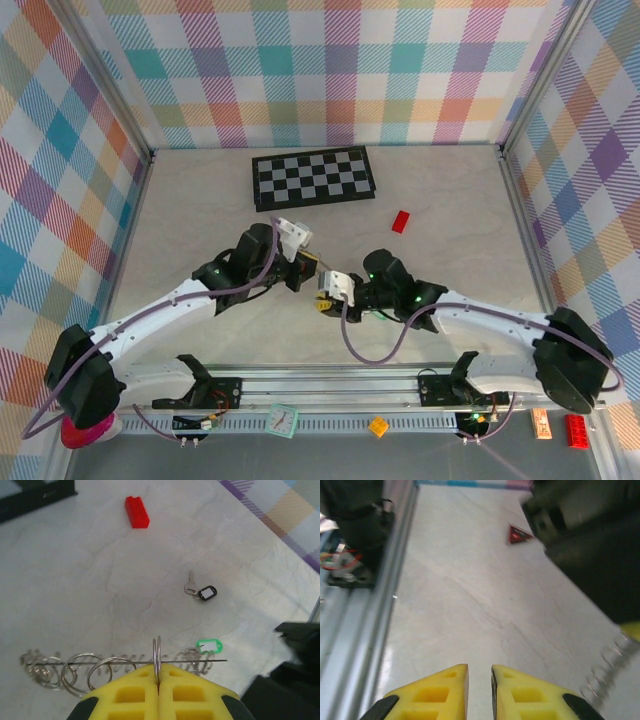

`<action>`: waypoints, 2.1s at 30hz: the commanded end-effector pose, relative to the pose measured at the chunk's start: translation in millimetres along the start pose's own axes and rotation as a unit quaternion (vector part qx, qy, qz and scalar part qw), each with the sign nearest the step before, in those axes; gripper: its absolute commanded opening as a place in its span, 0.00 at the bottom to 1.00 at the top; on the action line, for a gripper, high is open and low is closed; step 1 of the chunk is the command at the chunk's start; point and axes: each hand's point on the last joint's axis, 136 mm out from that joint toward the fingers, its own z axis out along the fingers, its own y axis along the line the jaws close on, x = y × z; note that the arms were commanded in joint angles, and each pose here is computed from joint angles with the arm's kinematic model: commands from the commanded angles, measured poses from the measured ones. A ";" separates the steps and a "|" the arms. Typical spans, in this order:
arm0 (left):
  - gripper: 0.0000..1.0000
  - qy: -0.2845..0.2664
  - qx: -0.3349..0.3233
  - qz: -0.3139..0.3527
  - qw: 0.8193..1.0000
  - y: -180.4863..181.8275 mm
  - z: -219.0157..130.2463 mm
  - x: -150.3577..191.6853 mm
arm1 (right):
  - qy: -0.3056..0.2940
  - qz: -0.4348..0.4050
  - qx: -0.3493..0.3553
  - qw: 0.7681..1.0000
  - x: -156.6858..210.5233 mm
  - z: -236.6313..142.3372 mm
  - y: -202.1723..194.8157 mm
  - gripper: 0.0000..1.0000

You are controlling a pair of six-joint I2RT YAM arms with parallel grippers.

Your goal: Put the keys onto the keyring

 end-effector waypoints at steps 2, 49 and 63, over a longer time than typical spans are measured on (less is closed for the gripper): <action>0.00 0.047 -0.017 -0.136 0.989 -3.1 -4.2 3.4 | -0.047 -0.012 0.104 0.993 -13.8 7.5 -38.1 0.19; 0.00 0.233 -0.116 -0.652 0.712 -12.5 -12.9 53.8 | -0.130 -0.051 0.097 0.985 -8.1 9.8 -23.0 0.21; 0.00 0.244 -0.112 -0.687 0.675 -20.1 -15.2 56.9 | -0.167 -0.040 0.108 0.979 -14.2 17.2 -30.0 0.26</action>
